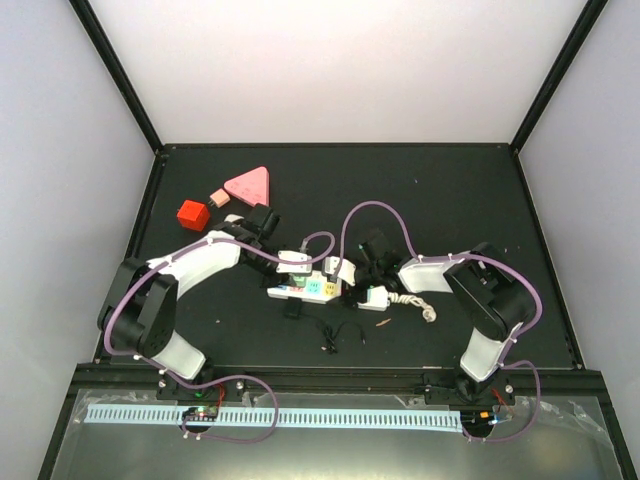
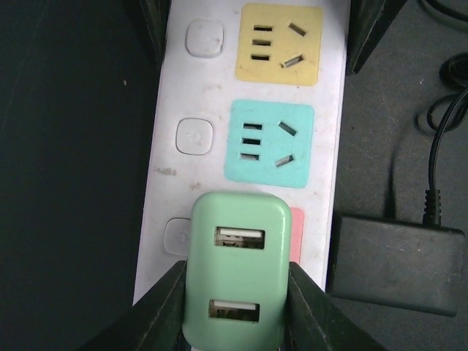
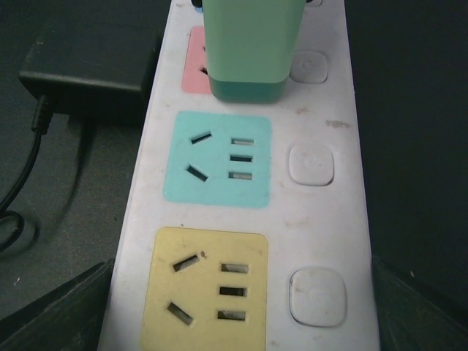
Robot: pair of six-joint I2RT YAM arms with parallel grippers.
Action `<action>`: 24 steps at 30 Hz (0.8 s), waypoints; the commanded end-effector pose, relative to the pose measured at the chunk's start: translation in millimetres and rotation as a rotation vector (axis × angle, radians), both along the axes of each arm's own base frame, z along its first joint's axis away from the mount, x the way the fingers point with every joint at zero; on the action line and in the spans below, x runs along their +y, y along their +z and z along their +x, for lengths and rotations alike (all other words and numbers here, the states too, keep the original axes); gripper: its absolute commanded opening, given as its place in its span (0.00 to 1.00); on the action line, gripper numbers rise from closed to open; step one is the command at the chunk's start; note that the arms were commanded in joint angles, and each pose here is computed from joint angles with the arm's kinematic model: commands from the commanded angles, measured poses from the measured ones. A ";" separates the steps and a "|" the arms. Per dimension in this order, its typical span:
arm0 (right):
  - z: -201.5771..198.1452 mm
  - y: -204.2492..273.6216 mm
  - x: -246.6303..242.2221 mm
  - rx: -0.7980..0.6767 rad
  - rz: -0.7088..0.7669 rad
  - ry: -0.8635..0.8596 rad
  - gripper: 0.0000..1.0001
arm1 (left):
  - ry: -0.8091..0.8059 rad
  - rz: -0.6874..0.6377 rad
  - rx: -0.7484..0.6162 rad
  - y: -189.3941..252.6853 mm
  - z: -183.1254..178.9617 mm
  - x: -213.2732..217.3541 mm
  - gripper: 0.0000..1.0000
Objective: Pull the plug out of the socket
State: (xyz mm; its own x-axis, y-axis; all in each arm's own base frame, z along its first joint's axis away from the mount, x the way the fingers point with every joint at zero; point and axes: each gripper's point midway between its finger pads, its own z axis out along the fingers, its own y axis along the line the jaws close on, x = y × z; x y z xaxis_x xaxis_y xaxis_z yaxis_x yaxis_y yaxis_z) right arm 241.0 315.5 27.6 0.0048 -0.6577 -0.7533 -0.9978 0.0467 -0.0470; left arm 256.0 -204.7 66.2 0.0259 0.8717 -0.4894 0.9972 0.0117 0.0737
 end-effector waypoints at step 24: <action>3.7 -17.8 6.8 0.031 -0.077 0.018 0.09 | -0.108 -0.236 -0.076 50.7 -10.2 -13.0 0.13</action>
State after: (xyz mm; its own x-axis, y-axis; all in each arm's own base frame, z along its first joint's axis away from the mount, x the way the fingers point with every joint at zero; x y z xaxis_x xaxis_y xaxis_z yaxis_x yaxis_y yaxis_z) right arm 243.9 324.9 25.5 0.0189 -0.6689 -0.7431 -0.9992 0.0128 -0.0369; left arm 252.9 -197.8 82.4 0.0180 0.8229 -0.5678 0.9989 0.0099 0.0460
